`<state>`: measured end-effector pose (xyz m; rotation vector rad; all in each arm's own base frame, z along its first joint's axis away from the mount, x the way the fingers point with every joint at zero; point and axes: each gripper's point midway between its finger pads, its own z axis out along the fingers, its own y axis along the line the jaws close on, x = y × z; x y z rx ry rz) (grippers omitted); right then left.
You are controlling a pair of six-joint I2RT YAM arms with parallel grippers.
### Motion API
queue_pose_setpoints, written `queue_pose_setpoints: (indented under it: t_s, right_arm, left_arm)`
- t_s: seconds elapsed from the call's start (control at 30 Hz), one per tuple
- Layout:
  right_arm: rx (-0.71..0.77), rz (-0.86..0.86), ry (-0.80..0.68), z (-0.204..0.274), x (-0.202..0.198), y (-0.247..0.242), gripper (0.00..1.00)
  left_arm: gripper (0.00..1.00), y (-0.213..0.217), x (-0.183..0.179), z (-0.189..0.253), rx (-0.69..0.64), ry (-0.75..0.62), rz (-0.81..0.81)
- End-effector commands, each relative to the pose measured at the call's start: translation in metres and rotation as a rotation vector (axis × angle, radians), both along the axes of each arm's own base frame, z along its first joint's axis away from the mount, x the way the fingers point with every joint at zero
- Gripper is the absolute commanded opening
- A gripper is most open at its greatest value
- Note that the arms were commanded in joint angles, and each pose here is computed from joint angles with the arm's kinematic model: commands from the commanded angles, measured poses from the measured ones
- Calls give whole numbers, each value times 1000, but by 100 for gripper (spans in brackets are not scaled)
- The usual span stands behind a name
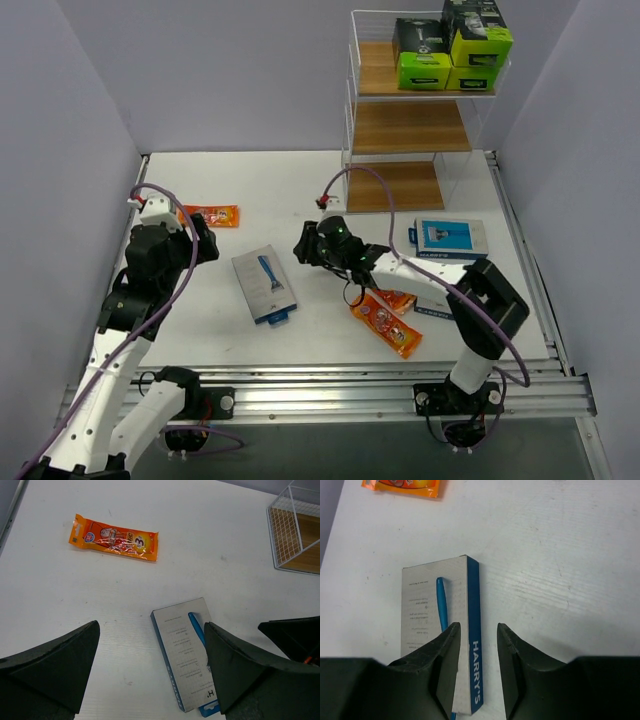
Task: Place and organize the shaving razors onto the shelf
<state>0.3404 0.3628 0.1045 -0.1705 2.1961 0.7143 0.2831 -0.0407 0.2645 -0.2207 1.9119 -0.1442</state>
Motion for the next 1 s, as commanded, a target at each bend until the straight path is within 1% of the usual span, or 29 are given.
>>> queue_pose_setpoints:
  t_s: [0.0,0.03,0.07,0.1,0.17,0.2,0.27,0.3,0.37,0.43,0.6,0.63,0.67,0.87,0.97]
  right_arm:
    - [83,-126,16,13,-18,-25,32]
    - [95,-133,26,11,-25,-27,32]
    - [125,-159,49,10,-32,-28,32]
    - [129,-161,67,5,-50,-28,32]
    - [150,-187,67,3,-65,-25,33]
    - [173,-183,95,-1,-86,-17,34]
    - [219,-191,101,1,-100,-9,36]
    - [242,-198,135,-5,-115,-8,37]
    - [309,-215,130,2,-123,-5,37]
    - [344,-226,149,0,-136,-4,37]
    - [362,-219,178,-6,-155,8,39]
    - [400,-216,195,-2,-158,14,39]
    - [403,-207,207,-8,-161,17,39]
    - [430,-188,247,-19,-167,35,39]
    - [430,-178,269,-25,-168,43,39]
  left_arm:
    - [93,-2,2,18,-15,-68,-13]
    - [91,-2,1,18,-17,-69,-16]
    - [91,-1,2,18,-15,-68,-10]
    - [92,0,2,17,-15,-65,-8]
    - [94,1,2,17,-16,-61,-2]
    - [96,2,2,16,-16,-58,3]
    - [96,3,3,16,-13,-54,9]
    - [96,3,2,16,-13,-56,11]
    - [96,4,2,16,-13,-56,14]
    - [97,3,1,18,-16,-62,9]
    - [97,2,0,19,-22,-67,3]
    - [98,2,-1,19,-26,-68,1]
    - [98,2,-1,20,-26,-70,1]
    - [97,-1,-3,23,-34,-81,-13]
    - [95,-2,-5,25,-31,-88,-21]
